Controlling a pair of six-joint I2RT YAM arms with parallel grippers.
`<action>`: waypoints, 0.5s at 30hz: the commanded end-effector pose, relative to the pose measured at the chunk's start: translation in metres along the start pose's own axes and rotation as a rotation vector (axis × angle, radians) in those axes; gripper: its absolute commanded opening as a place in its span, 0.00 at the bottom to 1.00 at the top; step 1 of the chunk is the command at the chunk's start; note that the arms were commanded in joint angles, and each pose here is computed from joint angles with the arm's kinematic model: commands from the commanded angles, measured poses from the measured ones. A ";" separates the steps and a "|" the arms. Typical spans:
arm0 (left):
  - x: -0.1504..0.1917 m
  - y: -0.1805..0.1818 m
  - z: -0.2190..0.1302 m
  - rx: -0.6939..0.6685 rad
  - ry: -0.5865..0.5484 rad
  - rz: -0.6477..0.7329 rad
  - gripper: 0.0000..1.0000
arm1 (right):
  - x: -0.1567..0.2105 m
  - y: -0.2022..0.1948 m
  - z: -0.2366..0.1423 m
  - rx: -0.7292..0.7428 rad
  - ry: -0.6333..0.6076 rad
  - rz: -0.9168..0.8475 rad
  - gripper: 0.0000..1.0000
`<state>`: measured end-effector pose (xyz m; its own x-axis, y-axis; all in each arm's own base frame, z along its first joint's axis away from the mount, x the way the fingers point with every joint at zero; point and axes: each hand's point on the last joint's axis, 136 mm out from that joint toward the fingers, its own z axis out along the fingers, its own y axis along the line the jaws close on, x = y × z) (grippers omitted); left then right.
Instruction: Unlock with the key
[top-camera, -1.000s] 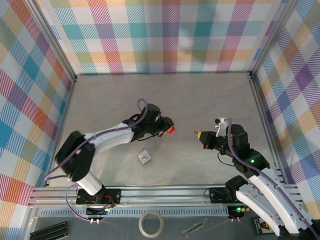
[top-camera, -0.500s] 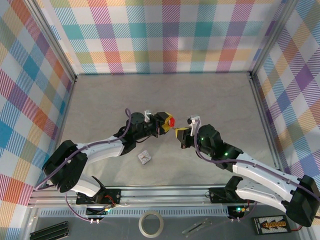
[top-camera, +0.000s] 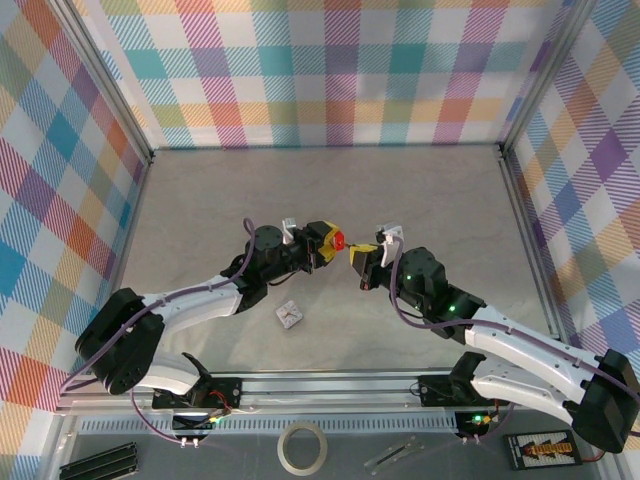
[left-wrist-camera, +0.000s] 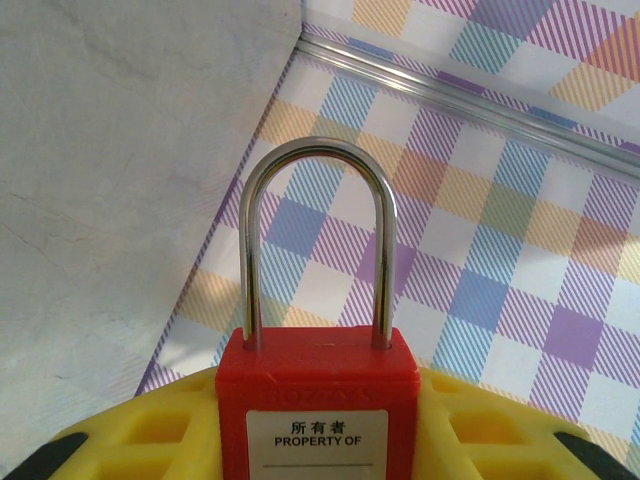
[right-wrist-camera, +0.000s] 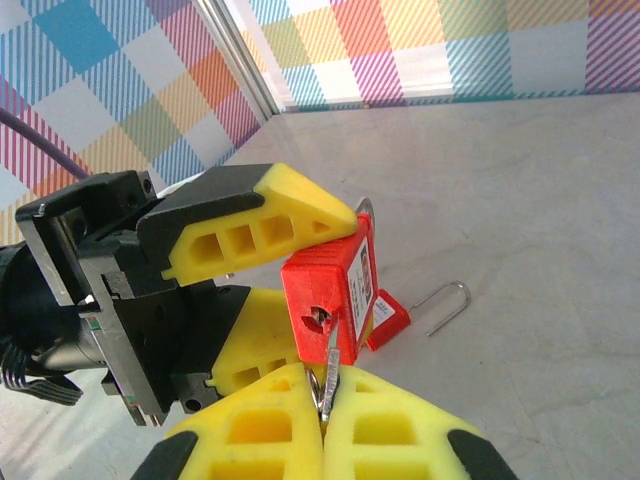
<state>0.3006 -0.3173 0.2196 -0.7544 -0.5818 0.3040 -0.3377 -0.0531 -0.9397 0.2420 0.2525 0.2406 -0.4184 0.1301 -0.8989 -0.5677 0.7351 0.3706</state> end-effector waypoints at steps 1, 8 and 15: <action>0.008 -0.016 -0.007 0.040 0.026 0.010 0.00 | -0.011 0.006 0.002 -0.019 -0.050 -0.013 0.00; 0.009 -0.016 -0.007 0.038 0.025 0.017 0.00 | -0.005 0.006 0.009 -0.026 -0.027 -0.009 0.00; 0.008 -0.014 -0.007 0.028 0.014 0.025 0.00 | -0.004 0.011 0.010 -0.048 -0.017 0.001 0.00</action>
<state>0.3024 -0.3133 0.2135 -0.7372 -0.6065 0.2977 -0.3490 -0.0355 -0.9365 0.2457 0.2599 0.2349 -0.4239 0.1207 -0.8976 -0.5753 0.7296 0.3698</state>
